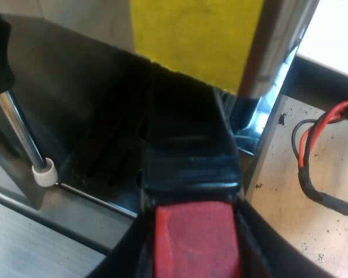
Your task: Put the handle in the coffee machine
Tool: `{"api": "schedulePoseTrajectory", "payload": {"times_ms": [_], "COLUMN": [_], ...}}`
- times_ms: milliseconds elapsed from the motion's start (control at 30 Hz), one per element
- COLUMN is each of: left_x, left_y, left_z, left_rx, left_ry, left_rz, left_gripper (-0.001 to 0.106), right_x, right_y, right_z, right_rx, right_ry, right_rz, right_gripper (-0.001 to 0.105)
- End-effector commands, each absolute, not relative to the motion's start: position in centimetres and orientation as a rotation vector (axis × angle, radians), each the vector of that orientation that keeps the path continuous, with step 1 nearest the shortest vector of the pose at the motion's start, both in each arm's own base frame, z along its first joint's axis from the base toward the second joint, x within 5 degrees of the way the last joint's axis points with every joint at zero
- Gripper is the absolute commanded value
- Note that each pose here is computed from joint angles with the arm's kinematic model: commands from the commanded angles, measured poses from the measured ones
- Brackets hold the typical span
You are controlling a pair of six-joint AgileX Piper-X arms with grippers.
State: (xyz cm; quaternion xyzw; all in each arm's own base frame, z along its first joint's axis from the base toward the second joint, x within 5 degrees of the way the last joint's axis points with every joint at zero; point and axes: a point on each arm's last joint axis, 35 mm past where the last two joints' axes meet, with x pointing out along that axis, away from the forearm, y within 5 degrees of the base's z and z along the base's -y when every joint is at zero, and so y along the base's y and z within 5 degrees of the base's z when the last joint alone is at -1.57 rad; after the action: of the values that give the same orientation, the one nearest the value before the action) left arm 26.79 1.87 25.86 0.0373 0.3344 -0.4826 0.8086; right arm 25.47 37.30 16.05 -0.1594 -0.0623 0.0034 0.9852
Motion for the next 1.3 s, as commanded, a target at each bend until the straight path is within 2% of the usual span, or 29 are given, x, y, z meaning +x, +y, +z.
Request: {"api": "schedulePoseTrajectory", "payload": {"times_ms": [33,67,100,133,167,333,633,700,733,767,833,967,1067,1300], "left_x": [26.4,26.3,26.3,26.2,26.2,26.1,25.1,25.0,25.0,25.1,25.1,25.5,26.5,28.6], "left_y": [1.6,1.6,1.6,1.6,1.6,1.6,3.7,4.3,4.6,4.8,5.0,4.9,4.6,4.0], "left_z": [27.3,27.3,27.2,27.2,27.4,28.5,32.5,32.9,33.1,33.3,33.5,33.6,32.7,30.0], "left_rx": [0.053,0.048,0.047,0.042,0.035,0.043,0.112,0.108,0.108,0.116,0.151,0.21,0.251,0.205], "left_ry": [0.636,0.64,0.643,0.648,0.656,0.685,0.597,0.598,0.61,0.628,0.644,0.679,0.758,0.843], "left_rz": [-1.085,-1.086,-1.086,-1.087,-1.088,-1.076,-0.961,-0.926,-0.9,-0.87,-0.841,-0.799,-0.739,-0.787], "left_gripper": [0.042,0.059,0.064,0.075,0.078,0.069,0.068,0.06,0.046,0.025,0.001,0.001,0.001,0.001], "right_x": [25.6,25.6,25.6,25.6,25.6,25.5,25.5,25.4,25.4,25.4,25.3,25.3,25.3,25.3], "right_y": [36.6,36.6,36.6,36.5,36.5,36.4,36.4,36.4,36.4,36.4,36.4,36.4,36.4,36.4], "right_z": [20.0,20.3,20.4,20.6,20.8,21.4,21.6,21.7,21.7,21.8,22.0,22.1,22.1,22.1], "right_rx": [-0.19,-0.185,-0.185,-0.18,-0.179,-0.174,-0.171,-0.169,-0.169,-0.167,-0.164,-0.161,-0.161,-0.161], "right_ry": [-0.198,-0.201,-0.201,-0.204,-0.206,-0.21,-0.213,-0.214,-0.214,-0.215,-0.217,-0.219,-0.219,-0.219], "right_rz": [-0.038,-0.039,-0.039,-0.039,-0.04,-0.042,-0.042,-0.04,-0.04,-0.04,-0.041,-0.041,-0.041,-0.041], "right_gripper": [0.039,0.039,0.039,0.039,0.039,0.039,0.039,0.039,0.039,0.039,0.039,0.039,0.039,0.039]}}
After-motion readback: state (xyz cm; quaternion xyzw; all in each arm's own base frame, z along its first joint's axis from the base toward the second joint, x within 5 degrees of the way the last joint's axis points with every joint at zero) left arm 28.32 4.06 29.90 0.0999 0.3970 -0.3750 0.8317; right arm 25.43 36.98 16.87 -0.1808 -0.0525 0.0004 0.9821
